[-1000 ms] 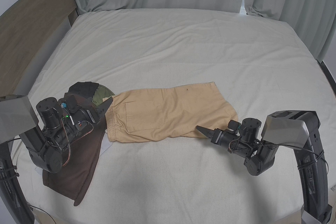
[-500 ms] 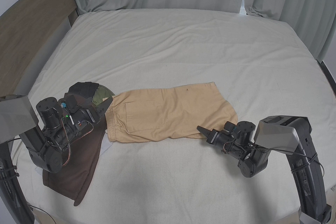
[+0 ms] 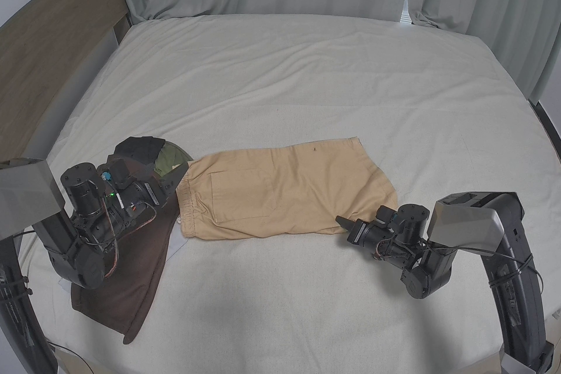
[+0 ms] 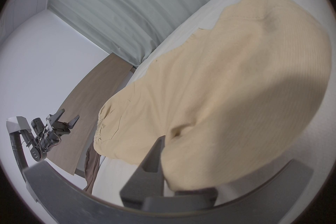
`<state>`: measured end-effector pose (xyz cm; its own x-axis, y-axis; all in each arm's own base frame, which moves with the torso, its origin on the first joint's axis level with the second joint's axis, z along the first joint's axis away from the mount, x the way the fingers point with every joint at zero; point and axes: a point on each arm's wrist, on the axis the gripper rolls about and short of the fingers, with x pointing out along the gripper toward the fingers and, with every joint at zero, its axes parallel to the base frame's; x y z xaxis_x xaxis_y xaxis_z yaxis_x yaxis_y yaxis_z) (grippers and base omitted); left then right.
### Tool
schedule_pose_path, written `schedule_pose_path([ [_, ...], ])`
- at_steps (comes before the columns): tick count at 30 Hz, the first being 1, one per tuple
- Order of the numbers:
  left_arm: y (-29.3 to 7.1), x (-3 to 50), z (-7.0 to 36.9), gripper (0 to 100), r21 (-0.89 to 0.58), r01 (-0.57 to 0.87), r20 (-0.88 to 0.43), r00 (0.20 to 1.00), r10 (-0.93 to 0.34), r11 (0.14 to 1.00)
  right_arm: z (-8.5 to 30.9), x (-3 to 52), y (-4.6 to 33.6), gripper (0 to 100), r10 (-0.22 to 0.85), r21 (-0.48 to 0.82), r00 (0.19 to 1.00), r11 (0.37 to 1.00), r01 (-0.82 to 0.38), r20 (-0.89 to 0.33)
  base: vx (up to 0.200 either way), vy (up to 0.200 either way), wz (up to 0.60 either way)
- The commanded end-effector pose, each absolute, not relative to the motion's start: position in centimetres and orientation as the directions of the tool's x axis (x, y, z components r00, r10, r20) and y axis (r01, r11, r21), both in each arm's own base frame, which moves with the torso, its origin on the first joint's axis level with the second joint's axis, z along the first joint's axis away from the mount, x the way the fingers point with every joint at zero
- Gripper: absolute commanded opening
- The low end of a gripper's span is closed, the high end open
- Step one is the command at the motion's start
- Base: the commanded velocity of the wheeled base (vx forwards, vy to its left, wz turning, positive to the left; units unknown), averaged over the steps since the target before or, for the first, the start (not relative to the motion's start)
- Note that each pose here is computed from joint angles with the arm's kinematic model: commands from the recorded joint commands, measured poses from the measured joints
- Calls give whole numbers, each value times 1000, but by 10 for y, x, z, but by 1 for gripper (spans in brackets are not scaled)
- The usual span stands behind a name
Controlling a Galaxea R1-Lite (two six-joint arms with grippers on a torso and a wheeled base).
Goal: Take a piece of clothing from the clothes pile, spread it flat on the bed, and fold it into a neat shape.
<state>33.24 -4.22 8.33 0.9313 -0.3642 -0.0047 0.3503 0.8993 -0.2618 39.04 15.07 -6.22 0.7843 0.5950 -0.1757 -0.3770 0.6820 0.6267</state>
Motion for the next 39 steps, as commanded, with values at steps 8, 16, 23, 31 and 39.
schedule_pose_path([
  [8, -42, 332, 84, 100, -301, 348, -3, 931, -366, 888, -48, 365, 139, 0, 588, 610, 778, 706, -361, -220, 0, 0, 0],
  [16, -42, 332, 84, 100, -302, 347, -4, 931, -366, 888, -35, 353, 134, 0, 585, 599, 777, 716, -359, -233, 0, 0, 0],
  [23, -43, 332, 83, 100, -303, 350, -4, 930, -368, 886, -20, 327, 125, 0, 581, 580, 766, 736, -349, -277, 0, 0, 0],
  [31, -42, 333, 81, 100, -305, 348, -12, 930, -368, 887, -20, 288, 110, 0, 555, 563, 733, 776, -285, -394, 0, 0, 0],
  [39, -43, 332, 80, 100, -312, 347, -15, 929, -370, 884, -26, 267, 98, 0, 522, 540, 709, 809, -234, -474, 0, 0, 0],
])
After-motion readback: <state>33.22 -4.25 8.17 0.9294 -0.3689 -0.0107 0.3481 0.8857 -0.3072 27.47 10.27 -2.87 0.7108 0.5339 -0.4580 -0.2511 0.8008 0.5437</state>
